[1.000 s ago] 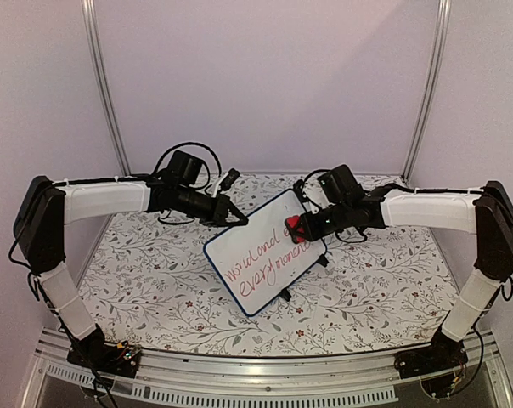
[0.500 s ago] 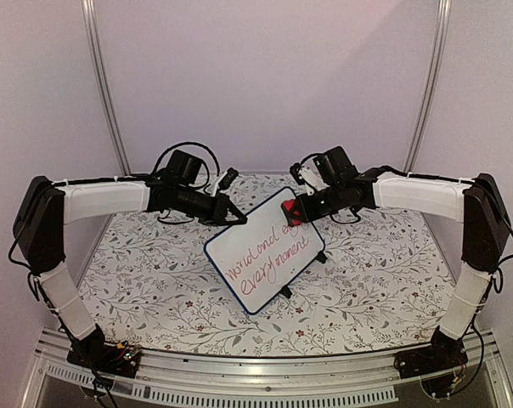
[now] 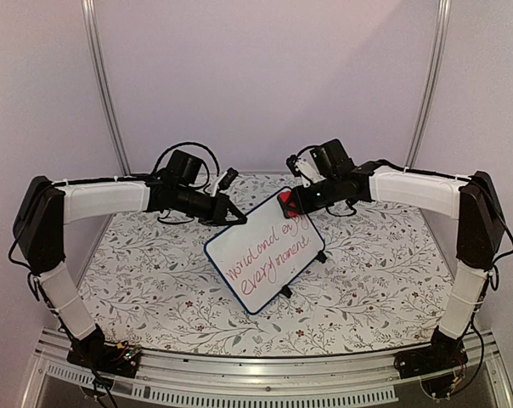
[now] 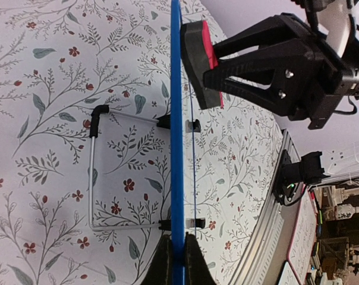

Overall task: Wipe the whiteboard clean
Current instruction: Erase the whiteboard at the center of the board.

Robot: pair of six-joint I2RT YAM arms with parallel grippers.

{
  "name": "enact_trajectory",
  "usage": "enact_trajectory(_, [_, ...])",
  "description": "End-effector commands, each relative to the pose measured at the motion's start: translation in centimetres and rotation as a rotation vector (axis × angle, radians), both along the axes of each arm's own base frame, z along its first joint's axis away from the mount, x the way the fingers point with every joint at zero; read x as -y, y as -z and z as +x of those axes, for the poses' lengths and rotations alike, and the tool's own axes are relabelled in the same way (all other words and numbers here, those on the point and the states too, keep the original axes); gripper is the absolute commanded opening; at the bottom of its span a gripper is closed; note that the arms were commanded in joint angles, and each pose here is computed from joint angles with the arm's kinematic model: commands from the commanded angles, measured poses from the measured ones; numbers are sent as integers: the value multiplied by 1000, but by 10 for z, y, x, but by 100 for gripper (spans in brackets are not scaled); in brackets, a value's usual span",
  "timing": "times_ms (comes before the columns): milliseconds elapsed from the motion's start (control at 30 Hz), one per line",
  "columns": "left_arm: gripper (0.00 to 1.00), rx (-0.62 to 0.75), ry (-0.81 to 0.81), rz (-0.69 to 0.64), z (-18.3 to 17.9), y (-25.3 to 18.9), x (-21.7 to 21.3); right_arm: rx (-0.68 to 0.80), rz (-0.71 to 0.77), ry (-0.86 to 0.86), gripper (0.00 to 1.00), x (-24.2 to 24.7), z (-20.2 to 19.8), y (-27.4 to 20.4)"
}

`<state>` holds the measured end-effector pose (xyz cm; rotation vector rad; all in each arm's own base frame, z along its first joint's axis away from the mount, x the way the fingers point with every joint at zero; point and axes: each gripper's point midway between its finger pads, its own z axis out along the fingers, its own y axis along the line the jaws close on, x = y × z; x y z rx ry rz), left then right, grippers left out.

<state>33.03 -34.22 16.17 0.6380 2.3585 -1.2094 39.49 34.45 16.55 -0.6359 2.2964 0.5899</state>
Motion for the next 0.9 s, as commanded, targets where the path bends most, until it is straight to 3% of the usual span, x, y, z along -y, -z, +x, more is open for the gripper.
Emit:
enact_trajectory(0, [0, 41, 100, -44, -17, -18, 12, -2, -17, 11, 8, 1, 7, 14])
enact_trajectory(367, [0, 40, 100, -45, -17, -18, 12, -96, -47, -5, 8, 25, -33, 55])
enact_trajectory(867, [0, 42, 102, -47, -17, -19, 12, -98, -26, -3, 7, 30, -42, 54])
